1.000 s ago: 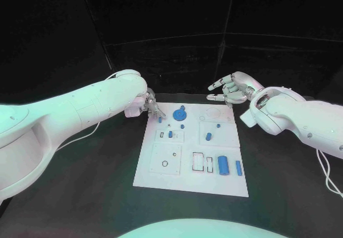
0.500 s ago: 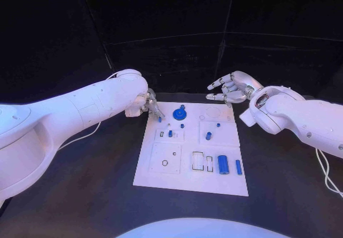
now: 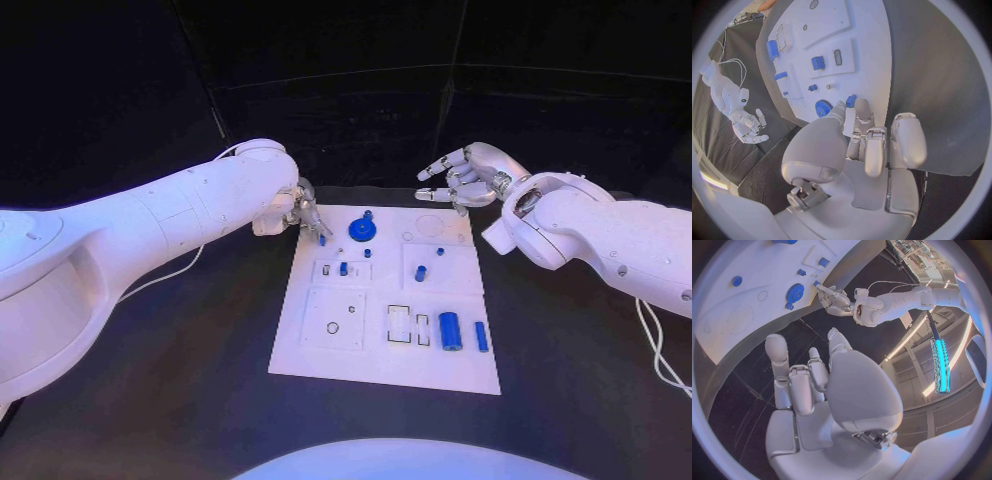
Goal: Assemble the parts on the task board
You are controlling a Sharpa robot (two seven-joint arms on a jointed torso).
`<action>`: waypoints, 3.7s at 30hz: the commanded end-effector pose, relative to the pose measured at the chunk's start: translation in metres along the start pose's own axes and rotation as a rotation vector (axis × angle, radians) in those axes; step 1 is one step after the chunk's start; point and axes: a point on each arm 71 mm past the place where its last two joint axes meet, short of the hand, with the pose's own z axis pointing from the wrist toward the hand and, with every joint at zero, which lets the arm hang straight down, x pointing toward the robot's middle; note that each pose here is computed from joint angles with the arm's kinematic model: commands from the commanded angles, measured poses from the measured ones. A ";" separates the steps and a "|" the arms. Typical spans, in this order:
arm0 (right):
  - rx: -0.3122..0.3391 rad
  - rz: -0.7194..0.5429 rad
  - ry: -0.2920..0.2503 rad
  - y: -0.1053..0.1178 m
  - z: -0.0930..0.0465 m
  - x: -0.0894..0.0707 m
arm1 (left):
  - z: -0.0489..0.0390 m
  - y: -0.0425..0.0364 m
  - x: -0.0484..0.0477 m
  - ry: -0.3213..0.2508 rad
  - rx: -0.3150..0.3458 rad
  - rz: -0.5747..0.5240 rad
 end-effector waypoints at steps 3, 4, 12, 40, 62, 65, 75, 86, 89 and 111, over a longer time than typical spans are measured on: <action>-0.012 0.003 0.006 0.002 0.001 0.000 | -0.0002 -0.0019 -0.0004 0.006 0.016 0.003; -0.012 0.003 0.006 0.002 0.001 0.000 | -0.0002 -0.0020 -0.0004 0.006 0.017 0.003; -0.012 0.003 0.008 0.002 0.001 0.000 | -0.0001 -0.0032 0.0002 0.013 0.027 0.007; -0.008 0.001 0.004 0.000 -0.001 -0.003 | -0.0151 0.0065 0.0007 -0.081 0.116 -0.107; 0.000 -0.003 -0.002 -0.004 -0.003 -0.006 | -0.0507 0.0215 0.0444 -0.205 0.207 -0.202; 0.001 -0.003 -0.002 -0.004 -0.003 -0.006 | -0.0505 0.0231 0.0525 -0.193 0.198 -0.181; 0.001 -0.003 -0.001 -0.004 -0.003 -0.006 | -0.0490 0.0230 0.0647 -0.150 0.178 -0.089; 0.000 -0.003 -0.001 -0.004 -0.003 -0.006 | -0.0463 0.0212 0.0675 -0.124 0.162 -0.024; 0.000 -0.003 -0.001 -0.004 -0.003 -0.006 | -0.0455 0.0203 0.0679 -0.118 0.159 -0.011; -0.001 -0.002 0.002 -0.004 -0.002 -0.005 | -0.0424 0.0160 0.0721 -0.092 0.155 0.017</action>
